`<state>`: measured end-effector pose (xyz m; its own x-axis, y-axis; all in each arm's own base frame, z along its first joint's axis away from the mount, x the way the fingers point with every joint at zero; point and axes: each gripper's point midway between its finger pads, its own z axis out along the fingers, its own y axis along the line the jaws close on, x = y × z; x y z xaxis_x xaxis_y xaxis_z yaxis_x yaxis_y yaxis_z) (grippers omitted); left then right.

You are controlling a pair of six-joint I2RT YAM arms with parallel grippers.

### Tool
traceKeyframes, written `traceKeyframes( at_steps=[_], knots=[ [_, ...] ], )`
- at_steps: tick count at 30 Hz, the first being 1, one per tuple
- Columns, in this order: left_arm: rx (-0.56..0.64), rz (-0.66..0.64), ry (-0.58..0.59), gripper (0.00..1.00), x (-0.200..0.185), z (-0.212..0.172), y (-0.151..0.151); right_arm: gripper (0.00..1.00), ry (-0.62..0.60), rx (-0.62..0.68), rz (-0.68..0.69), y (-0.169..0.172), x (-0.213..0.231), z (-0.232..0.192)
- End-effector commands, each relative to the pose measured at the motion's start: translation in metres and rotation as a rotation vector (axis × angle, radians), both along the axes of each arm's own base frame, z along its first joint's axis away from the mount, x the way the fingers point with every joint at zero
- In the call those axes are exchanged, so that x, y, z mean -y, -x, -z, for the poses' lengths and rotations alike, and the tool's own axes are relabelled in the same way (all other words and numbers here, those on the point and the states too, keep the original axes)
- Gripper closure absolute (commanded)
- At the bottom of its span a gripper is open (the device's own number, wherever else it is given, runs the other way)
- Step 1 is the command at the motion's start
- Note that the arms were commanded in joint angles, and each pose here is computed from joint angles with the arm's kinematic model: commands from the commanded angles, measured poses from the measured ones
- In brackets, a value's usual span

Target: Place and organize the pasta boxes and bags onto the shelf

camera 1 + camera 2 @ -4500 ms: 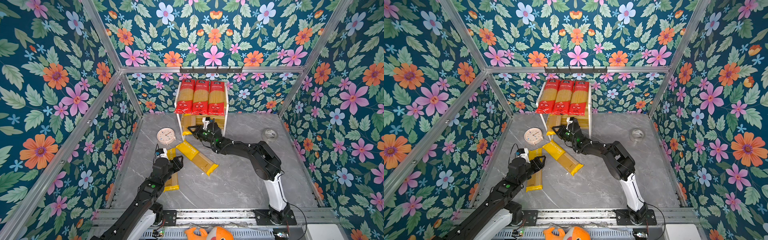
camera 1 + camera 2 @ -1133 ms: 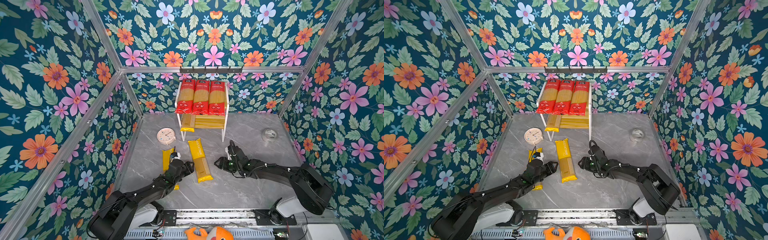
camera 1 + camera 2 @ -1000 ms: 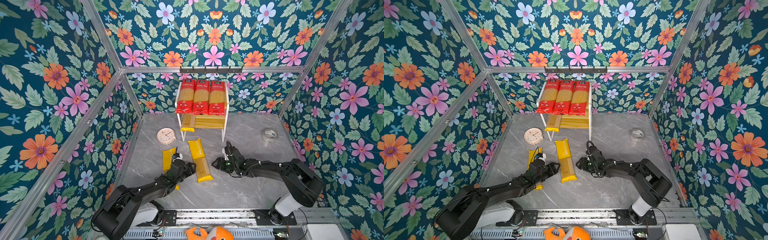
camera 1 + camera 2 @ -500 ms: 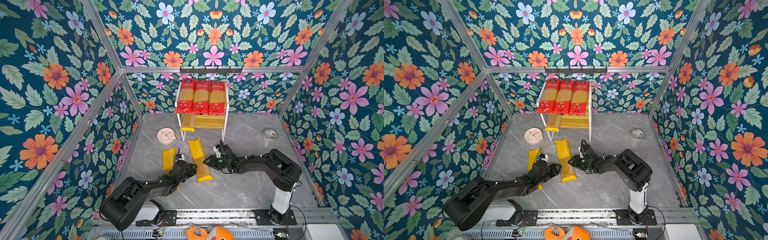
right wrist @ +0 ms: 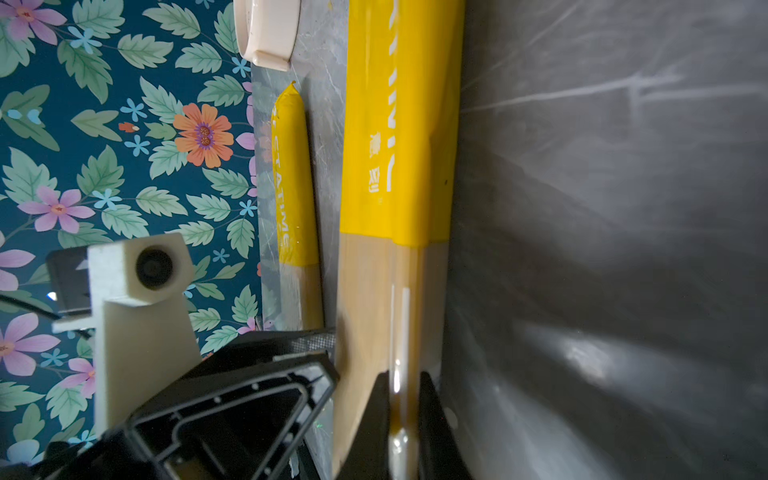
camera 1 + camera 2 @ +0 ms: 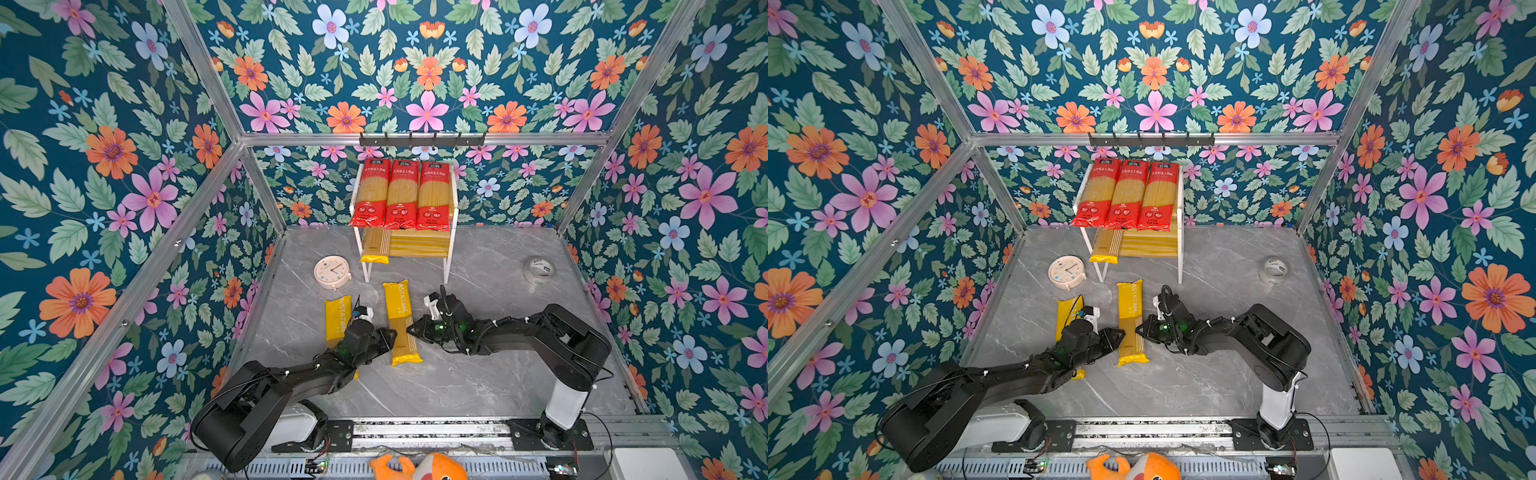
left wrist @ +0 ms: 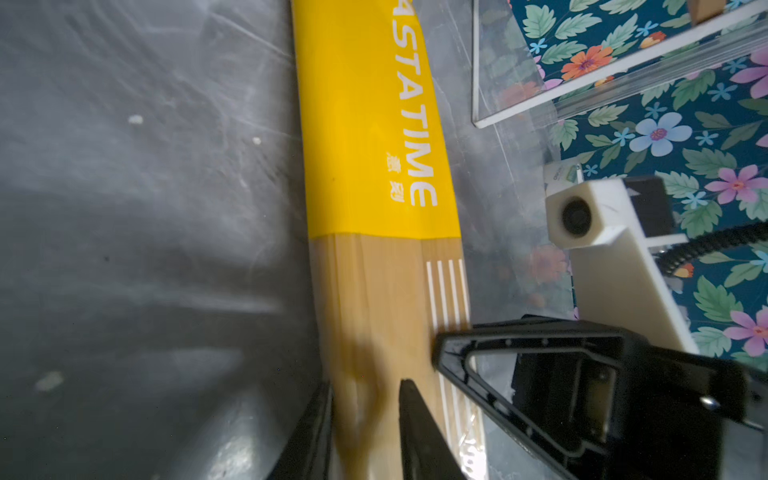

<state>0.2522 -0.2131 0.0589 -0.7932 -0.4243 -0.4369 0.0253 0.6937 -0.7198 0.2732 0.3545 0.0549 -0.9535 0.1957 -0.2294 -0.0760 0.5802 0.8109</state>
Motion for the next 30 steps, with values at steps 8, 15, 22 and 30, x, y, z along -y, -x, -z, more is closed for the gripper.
traceKeyframes(
  at_steps=[8,15,22,30],
  knots=[
    [0.009,0.017,-0.008,0.64,0.001,0.003,0.001,0.83,0.033,-0.042,0.066,0.027,0.042,-0.004],
    [0.004,0.018,-0.007,0.64,0.001,0.005,0.001,0.49,0.057,-0.054,0.127,0.012,0.074,-0.006],
    [-0.002,0.036,-0.003,0.64,0.009,0.007,0.004,0.43,0.129,-0.068,0.091,0.005,0.079,0.007],
    [-0.015,0.087,0.015,0.66,0.034,0.014,0.003,0.47,0.1,-0.101,0.054,-0.011,0.053,0.029]
  ],
)
